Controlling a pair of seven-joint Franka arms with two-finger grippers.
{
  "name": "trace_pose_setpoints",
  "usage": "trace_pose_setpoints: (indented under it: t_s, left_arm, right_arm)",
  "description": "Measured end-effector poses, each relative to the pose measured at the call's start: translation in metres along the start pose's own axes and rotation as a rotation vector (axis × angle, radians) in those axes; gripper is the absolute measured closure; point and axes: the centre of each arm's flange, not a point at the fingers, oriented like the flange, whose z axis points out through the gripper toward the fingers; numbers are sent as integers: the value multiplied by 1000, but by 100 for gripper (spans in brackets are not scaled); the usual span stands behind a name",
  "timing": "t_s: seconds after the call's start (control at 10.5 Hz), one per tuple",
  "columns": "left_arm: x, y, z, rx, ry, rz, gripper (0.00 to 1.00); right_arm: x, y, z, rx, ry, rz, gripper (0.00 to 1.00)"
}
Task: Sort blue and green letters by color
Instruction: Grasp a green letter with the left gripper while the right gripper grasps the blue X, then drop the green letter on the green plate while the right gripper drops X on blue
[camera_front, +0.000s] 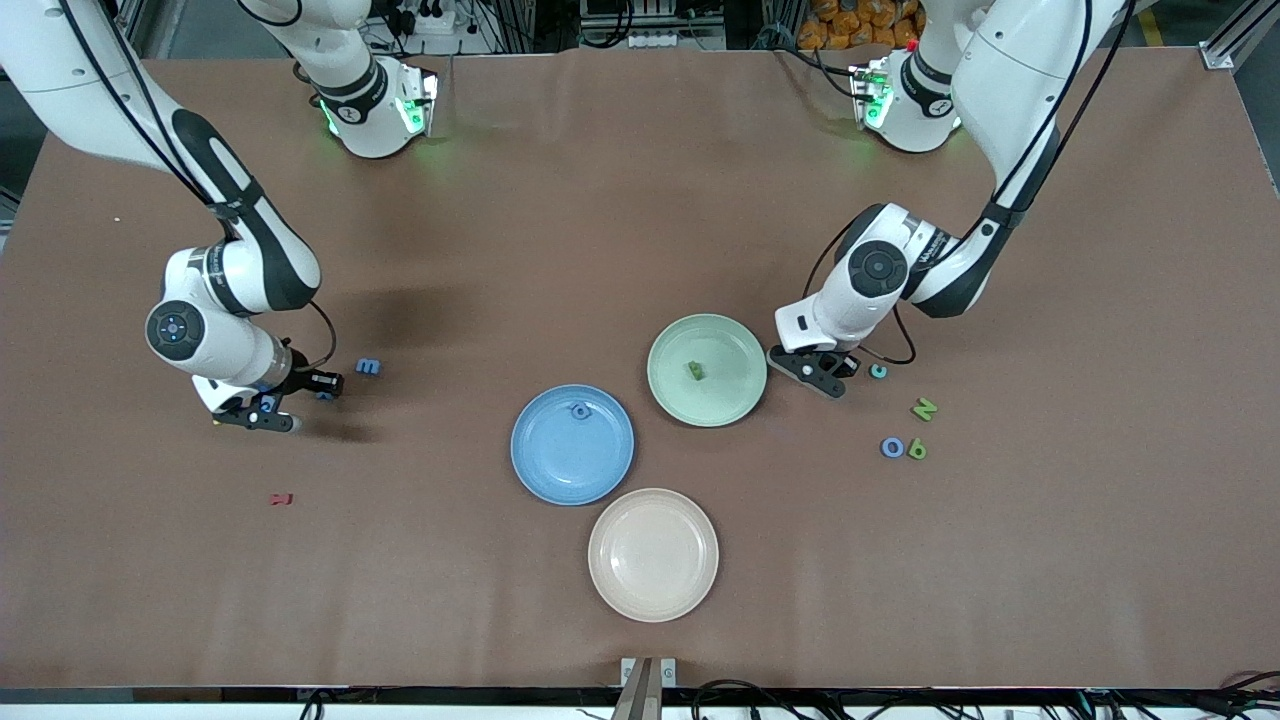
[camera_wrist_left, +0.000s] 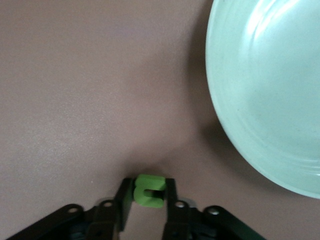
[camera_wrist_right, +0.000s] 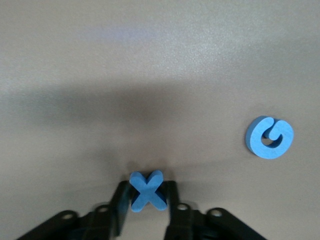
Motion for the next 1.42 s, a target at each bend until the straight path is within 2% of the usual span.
trace_pose_setpoints:
  t_s: [0.09, 0.28, 0.47, 0.66, 0.76, 1.04, 1.14, 1.23, 1.42]
  left_arm:
    - [1, 0, -1, 0, 2, 0, 73]
    - [9, -7, -12, 7, 37, -10, 73]
    - [26, -34, -61, 38, 75, -65, 73]
    - [40, -38, -116, 66, 80, -124, 73]
    - [45, -23, -125, 57, 80, -192, 73]
    - [63, 64, -111, 4, 76, -366, 73]
    - [71, 82, -108, -10, 78, -396, 70]
    - [77, 90, -105, -20, 79, -413, 59]
    - [82, 83, -101, -24, 78, -432, 33]
  right_arm:
    - [0, 0, -1, 0, 2, 1, 69]
    - [3, 0, -4, 17, 5, 27, 69]
    - [14, -24, -24, 79, 5, 55, 69]
    - [24, -64, -56, 158, 9, 57, 69]
    - [25, -83, -68, 197, 12, 57, 69]
    - [15, -153, -94, 362, -17, 85, 69]
    - [10, -178, -101, 395, -25, 77, 69]
    - [2, -202, -105, 419, -37, 64, 69]
    - [-21, -250, -108, 458, -74, 39, 69]
